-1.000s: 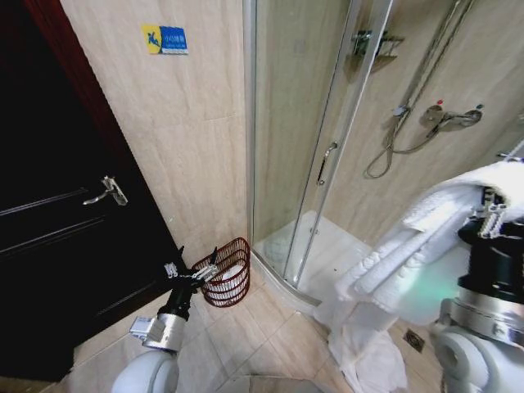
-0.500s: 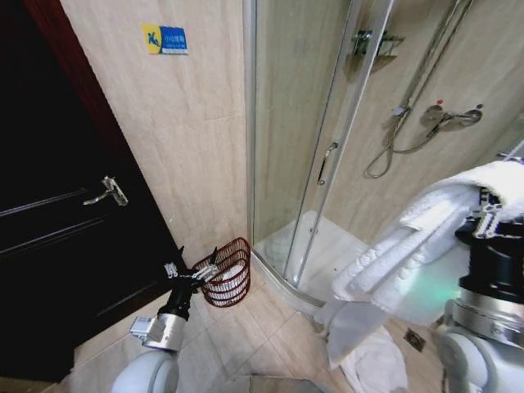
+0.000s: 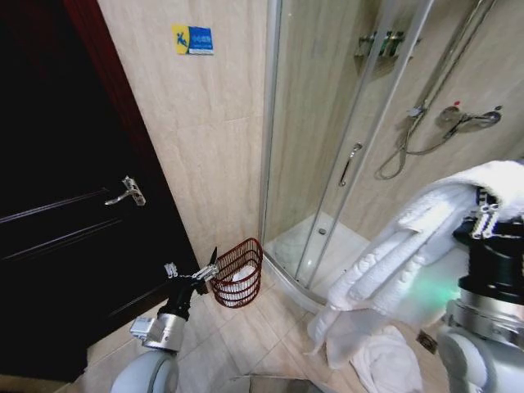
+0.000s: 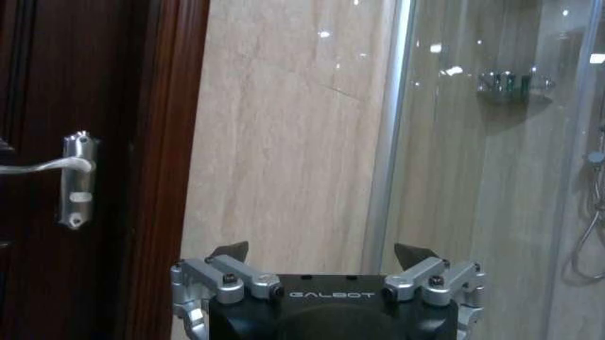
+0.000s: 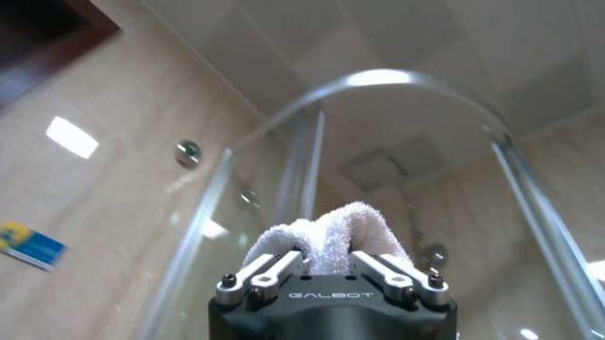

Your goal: Discard the used towel into the hamper.

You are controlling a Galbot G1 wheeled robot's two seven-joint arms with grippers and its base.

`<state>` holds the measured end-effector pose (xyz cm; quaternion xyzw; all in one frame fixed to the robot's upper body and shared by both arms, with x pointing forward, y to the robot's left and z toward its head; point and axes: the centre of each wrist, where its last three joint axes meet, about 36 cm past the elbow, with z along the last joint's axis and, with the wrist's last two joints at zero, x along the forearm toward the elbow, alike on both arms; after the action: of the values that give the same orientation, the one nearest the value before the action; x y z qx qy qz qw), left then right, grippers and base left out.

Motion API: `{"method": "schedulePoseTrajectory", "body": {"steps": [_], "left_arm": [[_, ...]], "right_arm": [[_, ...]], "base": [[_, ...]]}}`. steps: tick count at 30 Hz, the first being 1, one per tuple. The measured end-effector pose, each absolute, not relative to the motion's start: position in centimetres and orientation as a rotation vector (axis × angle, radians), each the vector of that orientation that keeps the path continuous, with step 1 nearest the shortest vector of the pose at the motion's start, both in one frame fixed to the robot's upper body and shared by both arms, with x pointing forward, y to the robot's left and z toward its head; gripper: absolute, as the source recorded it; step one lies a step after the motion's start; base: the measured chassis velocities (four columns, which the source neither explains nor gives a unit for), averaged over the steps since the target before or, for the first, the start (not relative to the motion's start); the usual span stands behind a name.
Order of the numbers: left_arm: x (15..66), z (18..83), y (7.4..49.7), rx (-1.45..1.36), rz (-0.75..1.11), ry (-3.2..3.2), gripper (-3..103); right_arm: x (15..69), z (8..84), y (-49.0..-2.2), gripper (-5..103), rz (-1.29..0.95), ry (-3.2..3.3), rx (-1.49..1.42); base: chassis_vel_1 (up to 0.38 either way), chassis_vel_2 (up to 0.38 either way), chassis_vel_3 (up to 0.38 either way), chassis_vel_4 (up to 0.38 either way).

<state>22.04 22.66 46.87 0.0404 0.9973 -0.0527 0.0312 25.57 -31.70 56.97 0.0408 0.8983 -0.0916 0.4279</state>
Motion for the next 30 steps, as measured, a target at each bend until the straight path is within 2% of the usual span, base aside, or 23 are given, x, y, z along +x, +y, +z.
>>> {"method": "schedulePoseTrajectory", "body": {"steps": [18, 30], "left_arm": [[22.0, 46.9, 22.7, 0.124, -0.163, 3.072, 100], [22.0, 46.9, 22.7, 0.124, -0.163, 3.072, 100]], "right_arm": [[26.3, 58.3, -32.1, 9, -0.200, 2.216, 0.003], [26.5, 59.3, -32.7, 9, -0.226, 2.200, 0.000]], "base": [[0.004, 0.002, 0.001, 0.001], [0.069, 0.075, 0.078, 0.082]]}}
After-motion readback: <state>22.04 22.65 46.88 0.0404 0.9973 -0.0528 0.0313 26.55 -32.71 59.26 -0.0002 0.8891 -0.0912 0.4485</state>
